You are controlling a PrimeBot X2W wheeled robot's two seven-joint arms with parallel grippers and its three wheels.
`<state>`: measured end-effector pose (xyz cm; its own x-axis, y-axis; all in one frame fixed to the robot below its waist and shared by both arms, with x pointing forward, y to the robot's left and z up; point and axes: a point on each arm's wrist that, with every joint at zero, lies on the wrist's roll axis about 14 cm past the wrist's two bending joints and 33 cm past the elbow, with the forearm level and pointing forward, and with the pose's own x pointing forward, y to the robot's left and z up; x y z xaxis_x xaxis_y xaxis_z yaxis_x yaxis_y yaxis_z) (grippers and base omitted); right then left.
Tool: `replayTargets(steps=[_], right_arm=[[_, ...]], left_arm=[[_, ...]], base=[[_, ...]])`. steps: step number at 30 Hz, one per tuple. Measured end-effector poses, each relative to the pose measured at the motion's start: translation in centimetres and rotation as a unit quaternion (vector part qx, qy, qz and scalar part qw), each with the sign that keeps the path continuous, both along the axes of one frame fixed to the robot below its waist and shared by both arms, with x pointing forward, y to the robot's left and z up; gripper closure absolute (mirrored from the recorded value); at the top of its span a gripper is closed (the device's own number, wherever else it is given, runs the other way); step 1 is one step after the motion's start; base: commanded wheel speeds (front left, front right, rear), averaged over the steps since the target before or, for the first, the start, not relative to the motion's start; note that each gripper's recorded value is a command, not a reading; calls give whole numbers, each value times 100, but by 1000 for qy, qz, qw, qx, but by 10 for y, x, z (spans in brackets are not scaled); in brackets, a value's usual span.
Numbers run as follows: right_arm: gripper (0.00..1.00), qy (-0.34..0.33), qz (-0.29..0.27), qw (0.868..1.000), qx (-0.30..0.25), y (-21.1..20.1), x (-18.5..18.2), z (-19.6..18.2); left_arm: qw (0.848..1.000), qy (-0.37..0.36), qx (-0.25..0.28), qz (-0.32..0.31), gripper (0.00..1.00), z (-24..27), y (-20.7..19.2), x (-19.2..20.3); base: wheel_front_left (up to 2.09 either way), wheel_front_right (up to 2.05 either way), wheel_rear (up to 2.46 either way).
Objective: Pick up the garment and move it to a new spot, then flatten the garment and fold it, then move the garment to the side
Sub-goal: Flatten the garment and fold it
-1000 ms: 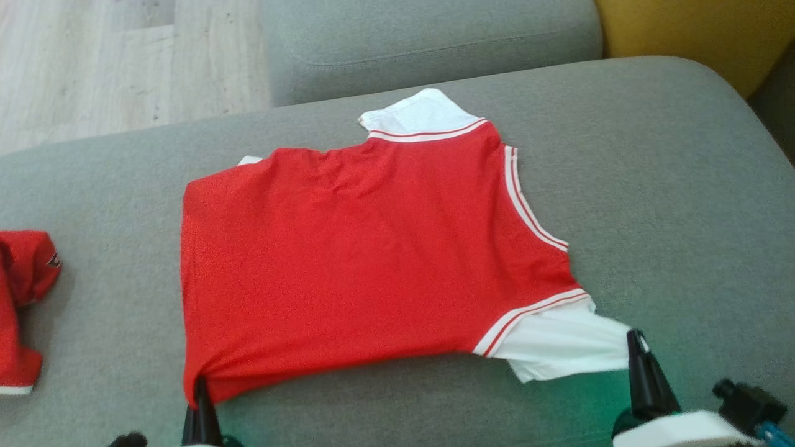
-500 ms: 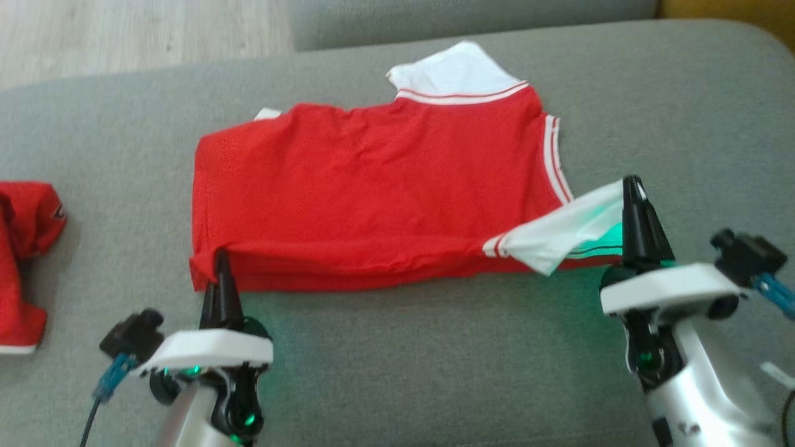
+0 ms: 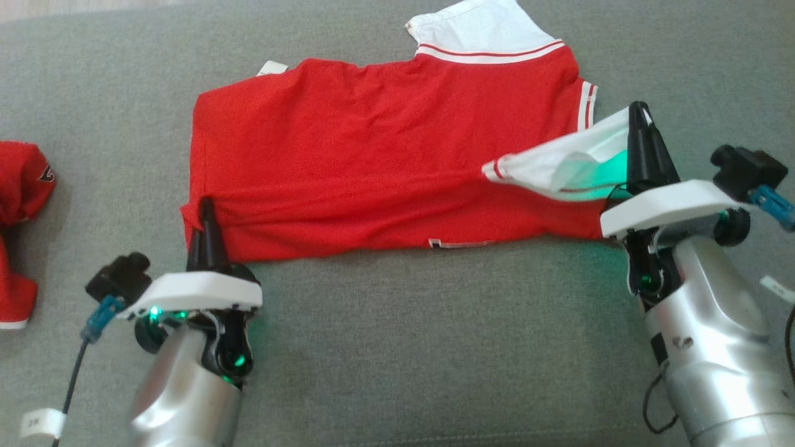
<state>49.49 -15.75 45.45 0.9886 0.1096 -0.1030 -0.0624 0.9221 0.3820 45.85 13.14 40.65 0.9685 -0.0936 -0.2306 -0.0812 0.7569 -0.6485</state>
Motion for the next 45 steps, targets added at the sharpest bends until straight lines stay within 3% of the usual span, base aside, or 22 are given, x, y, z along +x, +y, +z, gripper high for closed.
replayTargets(steps=[1, 2, 3, 4, 12, 18, 32, 40, 45], right_arm=[[100, 1, 1, 1000, -7, 0, 2, -1], [50, 3, 2, 1000, -15, 0, 4, -2], [0, 3, 2, 1000, -23, -1, 5, -3], [0, 1, 3, 999, -34, -2, 5, -2], [0, -76, 35, 985, -149, 5, -1, 40], [0, -33, 39, 985, -167, 4, -58, 5], [0, 12, 1, 990, -138, -15, -125, -19], [0, 41, 6, 992, -120, -10, -122, -36], [0, 34, 2, 996, -87, -5, -78, -28]], left_arm=[[1000, 1, 4, 5, 100, -1, 3, 2], [1000, 1, 9, 8, 76, -1, 7, 4], [1000, -2, 16, 14, 35, 0, 12, 6], [1000, -3, 26, 16, 0, 1, 16, 6], [989, -39, 142, 4, 0, 18, 37, -4], [976, -15, 217, -32, 0, -2, 37, -58], [970, -14, 240, -32, 0, 1, 33, -123], [970, -10, 239, -45, 0, -4, 25, -119], [970, -15, 235, -58, 0, -4, 16, -100]], base=[[0, 0, 0], [0, 0, 0], [0, 0, 0], [0, 0, 0], [0, 0, 0], [0, 0, 0], [0, 0, 0], [0, 0, 0], [0, 0, 0]])
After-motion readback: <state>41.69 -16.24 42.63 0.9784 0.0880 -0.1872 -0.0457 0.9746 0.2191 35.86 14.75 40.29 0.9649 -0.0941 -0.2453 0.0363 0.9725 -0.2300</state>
